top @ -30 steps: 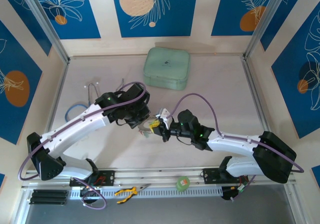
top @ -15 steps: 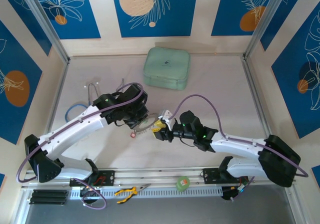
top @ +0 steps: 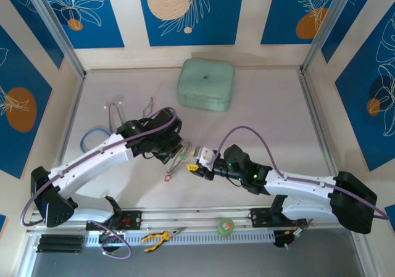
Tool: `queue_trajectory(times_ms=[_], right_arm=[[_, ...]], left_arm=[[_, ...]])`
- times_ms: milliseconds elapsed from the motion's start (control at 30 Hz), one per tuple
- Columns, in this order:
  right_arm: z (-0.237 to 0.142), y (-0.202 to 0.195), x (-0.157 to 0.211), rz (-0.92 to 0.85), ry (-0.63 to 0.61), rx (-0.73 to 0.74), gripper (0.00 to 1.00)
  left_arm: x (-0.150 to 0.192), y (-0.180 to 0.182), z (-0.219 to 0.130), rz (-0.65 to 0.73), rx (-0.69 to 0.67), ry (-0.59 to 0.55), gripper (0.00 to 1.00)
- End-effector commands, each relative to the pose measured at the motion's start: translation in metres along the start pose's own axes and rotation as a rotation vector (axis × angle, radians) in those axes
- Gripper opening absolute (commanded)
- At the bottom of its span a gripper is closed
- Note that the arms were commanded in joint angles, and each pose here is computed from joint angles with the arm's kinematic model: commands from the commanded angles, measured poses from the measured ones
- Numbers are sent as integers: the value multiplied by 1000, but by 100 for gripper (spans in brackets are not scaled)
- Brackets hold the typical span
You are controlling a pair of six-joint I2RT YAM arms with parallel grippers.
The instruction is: Put the keys on the keyring
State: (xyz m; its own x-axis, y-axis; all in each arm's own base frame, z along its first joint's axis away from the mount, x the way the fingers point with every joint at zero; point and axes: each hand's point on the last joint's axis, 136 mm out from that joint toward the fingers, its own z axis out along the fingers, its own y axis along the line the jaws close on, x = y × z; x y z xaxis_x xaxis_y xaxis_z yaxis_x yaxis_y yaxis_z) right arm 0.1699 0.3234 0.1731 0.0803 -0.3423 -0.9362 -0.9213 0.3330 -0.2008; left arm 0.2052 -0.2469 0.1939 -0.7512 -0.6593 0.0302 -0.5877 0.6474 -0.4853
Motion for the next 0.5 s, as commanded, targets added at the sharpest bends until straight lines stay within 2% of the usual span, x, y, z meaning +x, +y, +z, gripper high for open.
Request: queue_trajectory(times_ms=[0,300,467], right_arm=[[6,-15,-29,-53,-79,52,40],[21,-22,-36,-38,-99,69,39],[23,-23,-34,-40,-91,68,29]], left_arm=[[7,-2,-3,-171,12,54,0],[7,1,-2,-183,17,56,0],[8,1,-2,-185,19,59,0]])
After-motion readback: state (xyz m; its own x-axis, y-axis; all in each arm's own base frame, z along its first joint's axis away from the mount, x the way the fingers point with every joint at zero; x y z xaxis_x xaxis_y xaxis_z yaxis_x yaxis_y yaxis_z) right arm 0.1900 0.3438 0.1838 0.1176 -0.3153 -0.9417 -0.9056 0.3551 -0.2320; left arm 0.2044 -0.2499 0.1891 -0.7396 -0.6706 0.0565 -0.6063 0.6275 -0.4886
